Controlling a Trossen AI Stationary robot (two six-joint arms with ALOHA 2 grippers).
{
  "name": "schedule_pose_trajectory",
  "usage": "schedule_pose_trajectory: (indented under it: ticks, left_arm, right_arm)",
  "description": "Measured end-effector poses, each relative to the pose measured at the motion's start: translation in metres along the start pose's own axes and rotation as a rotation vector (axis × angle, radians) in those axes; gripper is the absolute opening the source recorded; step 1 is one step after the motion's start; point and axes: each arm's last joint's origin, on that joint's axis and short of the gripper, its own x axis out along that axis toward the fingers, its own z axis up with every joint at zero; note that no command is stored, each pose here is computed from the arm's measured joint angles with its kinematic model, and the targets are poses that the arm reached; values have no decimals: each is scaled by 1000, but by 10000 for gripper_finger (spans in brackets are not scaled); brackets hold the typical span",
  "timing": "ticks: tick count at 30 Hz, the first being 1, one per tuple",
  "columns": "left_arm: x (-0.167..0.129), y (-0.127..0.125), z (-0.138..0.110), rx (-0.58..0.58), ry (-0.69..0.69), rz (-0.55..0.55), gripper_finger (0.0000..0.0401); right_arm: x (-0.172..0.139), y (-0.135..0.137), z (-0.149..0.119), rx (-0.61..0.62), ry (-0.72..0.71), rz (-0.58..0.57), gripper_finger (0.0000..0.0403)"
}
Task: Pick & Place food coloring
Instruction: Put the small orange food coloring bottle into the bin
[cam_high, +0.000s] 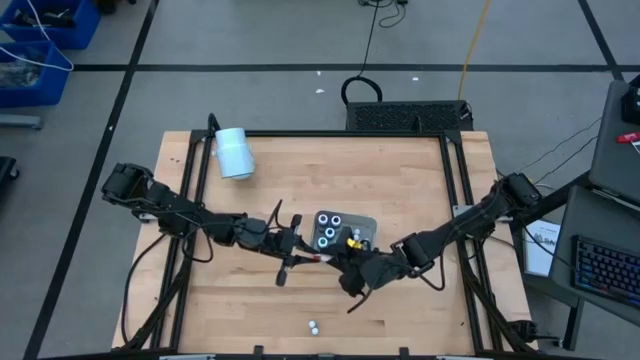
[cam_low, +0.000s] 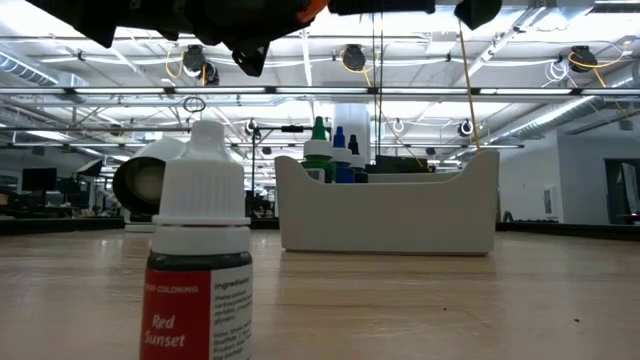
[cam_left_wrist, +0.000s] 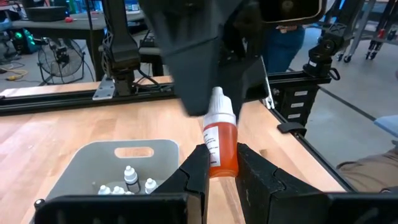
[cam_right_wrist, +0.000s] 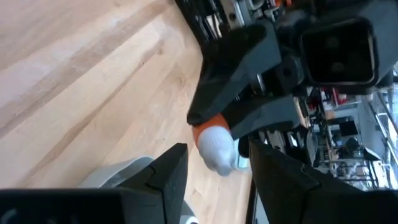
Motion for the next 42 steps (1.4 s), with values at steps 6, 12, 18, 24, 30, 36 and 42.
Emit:
schedule_pose_trajectory:
  ticks: [6, 12, 18, 24, 30, 36, 42]
  left_arm:
    - [0, 0, 0, -2, 0, 0, 58]
    - [0, 0, 0, -2, -1, -1, 58]
    - [0, 0, 0, -2, 0, -1, 58]
    - [0, -1, 0, -2, 3, -4, 58]
    - [0, -1, 0, -5, 6, -16, 58]
    - [0, -1, -1, -5, 7, -9, 58]
    - [0, 0, -1, -7, 15, 5, 58]
  right_arm:
    - [1, -1, -2, -6, 4, -2, 152]
    - [2, -2, -3, -7, 8, -2, 111]
    - [4, -3, -5, -5, 18, 3, 56]
    - [5, -4, -7, -7, 25, 0, 7]
    - [2, -1, -2, -22, -5, 14, 20]
    - [-1, 3, 2, -35, -22, 27, 80]
    - [-3, 4, 5, -17, -57, 43, 145]
